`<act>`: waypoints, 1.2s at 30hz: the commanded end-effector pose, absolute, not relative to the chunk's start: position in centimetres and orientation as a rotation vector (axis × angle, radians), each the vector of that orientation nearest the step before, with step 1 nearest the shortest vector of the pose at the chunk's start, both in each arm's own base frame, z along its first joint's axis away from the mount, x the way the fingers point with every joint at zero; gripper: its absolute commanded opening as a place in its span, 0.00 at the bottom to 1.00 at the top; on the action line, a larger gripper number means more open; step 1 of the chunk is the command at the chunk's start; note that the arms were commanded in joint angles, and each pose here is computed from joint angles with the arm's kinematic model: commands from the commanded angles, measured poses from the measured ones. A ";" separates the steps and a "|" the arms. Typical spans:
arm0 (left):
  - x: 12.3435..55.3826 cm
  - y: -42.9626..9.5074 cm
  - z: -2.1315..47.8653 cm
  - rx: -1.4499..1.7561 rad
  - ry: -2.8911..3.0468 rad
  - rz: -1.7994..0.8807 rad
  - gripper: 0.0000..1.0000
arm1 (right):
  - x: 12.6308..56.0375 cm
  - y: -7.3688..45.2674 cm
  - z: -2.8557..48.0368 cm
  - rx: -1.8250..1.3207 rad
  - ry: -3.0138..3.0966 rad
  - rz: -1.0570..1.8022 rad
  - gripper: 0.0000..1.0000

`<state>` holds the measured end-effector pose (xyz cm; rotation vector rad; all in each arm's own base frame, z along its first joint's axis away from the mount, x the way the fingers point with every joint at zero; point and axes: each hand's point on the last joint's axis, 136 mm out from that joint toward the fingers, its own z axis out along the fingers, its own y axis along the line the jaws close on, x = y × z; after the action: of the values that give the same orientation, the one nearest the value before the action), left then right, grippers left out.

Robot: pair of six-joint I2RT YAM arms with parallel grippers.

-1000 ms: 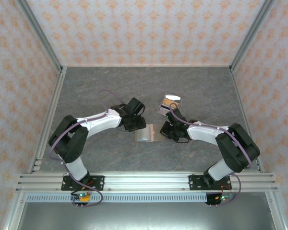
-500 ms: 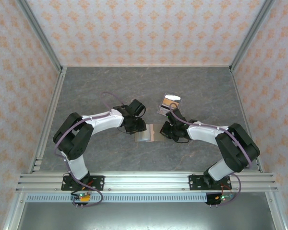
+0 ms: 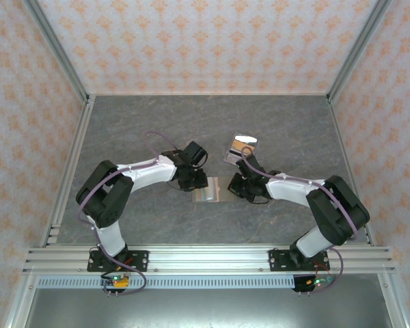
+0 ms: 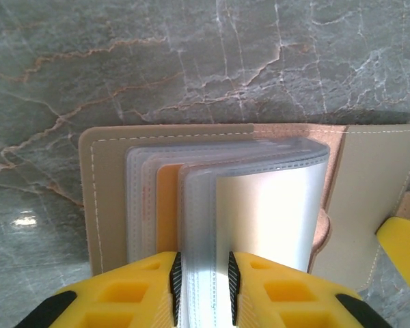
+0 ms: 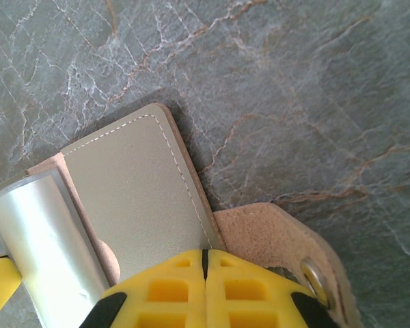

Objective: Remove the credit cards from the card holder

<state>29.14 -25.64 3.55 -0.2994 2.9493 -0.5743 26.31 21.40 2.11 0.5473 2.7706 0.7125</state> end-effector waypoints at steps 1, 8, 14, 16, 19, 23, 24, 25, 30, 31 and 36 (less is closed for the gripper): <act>29.4 -27.5 4.9 -0.214 2.921 -0.684 0.28 | 25.7 20.3 -0.1 0.557 2.818 0.603 0.02; 29.4 -28.4 5.4 -0.196 2.908 -0.766 0.35 | 25.7 20.3 -0.1 0.560 2.817 0.604 0.02; 29.2 -29.6 6.0 -0.189 2.885 -0.887 0.37 | 25.6 20.2 -0.1 0.565 2.816 0.604 0.02; 29.3 -30.2 6.5 -0.182 2.867 -0.941 0.37 | 25.6 20.2 -0.1 0.564 2.815 0.604 0.02; 29.4 -30.8 7.2 -0.167 2.844 -1.000 0.37 | 25.7 20.3 0.1 0.561 2.810 0.606 0.02; 29.5 -31.7 7.6 -0.163 2.824 -1.069 0.38 | 25.9 20.0 1.1 0.560 2.772 0.616 0.02; 29.5 -32.0 7.8 -0.160 2.817 -1.090 0.38 | 26.1 19.9 1.6 0.557 2.752 0.623 0.03; 29.6 -32.3 7.9 -0.158 2.811 -1.108 0.39 | 26.2 19.8 2.1 0.555 2.733 0.622 0.03; 29.8 -33.7 8.3 -0.135 2.797 -1.155 0.45 | 26.4 18.2 4.7 0.543 2.636 0.587 0.08; 29.9 -33.9 8.5 -0.131 2.794 -1.164 0.45 | 26.4 18.0 5.1 0.538 2.622 0.584 0.08; 30.0 -34.9 8.3 -0.113 2.801 -1.179 0.47 | 26.4 17.2 7.3 0.520 2.543 0.598 0.12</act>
<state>29.45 -33.56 7.48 -0.1360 2.8279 -1.1251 26.59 18.79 7.00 0.5250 2.5759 0.6810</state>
